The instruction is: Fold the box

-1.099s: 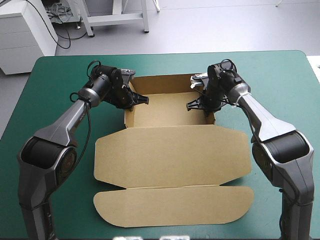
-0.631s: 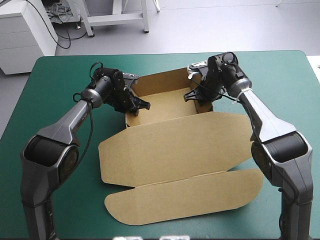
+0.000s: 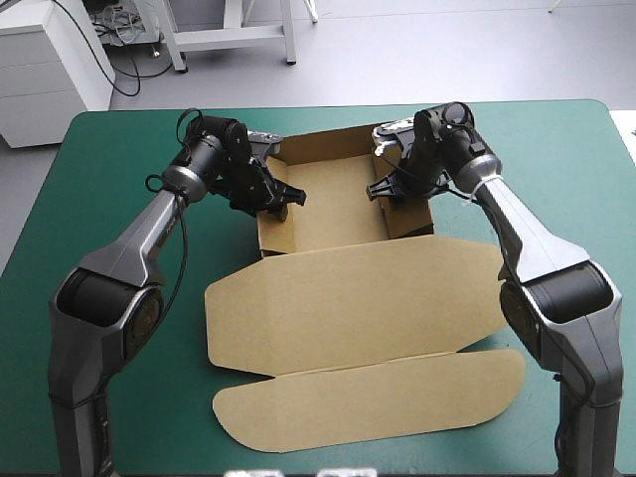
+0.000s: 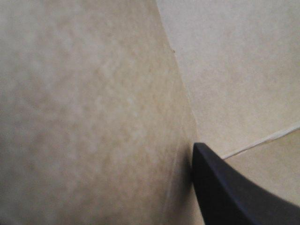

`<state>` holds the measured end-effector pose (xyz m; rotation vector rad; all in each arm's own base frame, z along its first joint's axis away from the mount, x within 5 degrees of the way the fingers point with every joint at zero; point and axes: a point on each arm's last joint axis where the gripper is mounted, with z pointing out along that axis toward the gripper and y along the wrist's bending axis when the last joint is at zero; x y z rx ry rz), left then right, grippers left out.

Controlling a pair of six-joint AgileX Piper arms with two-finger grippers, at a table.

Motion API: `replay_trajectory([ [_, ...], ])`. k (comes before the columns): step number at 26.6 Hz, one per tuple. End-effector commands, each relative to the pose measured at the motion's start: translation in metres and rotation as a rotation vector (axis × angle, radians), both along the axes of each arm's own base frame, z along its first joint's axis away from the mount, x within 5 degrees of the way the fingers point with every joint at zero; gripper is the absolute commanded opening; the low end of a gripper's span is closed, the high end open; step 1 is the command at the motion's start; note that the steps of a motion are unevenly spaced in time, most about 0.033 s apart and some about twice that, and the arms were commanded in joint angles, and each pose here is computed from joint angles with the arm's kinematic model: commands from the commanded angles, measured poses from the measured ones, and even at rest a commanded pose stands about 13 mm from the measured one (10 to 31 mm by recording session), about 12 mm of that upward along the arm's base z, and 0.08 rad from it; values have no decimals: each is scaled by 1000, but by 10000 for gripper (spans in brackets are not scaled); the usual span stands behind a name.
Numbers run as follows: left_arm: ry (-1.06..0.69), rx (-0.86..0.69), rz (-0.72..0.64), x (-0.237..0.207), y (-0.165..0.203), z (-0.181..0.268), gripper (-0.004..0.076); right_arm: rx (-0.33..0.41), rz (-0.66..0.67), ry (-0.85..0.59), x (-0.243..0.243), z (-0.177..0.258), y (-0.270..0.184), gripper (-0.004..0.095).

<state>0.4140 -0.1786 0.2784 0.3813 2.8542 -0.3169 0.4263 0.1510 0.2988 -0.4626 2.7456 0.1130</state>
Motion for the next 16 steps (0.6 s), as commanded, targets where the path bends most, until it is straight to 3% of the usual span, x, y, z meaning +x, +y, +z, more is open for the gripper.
replay_trajectory([
  [1, -50, -84, -23, -15, -7, 42, 377, 64, 23, -108, -17, 50, -1, 534],
  [6, -60, -78, -22, -15, -6, 44, 377, 44, 10, -129, -19, 55, -5, 533],
  [12, -59, -81, -23, -15, -6, 44, 372, 72, 8, -119, -20, 56, -2, 529],
  [16, -47, -110, -24, -16, -9, 44, 347, 88, -3, -113, -20, 56, -1, 461],
])
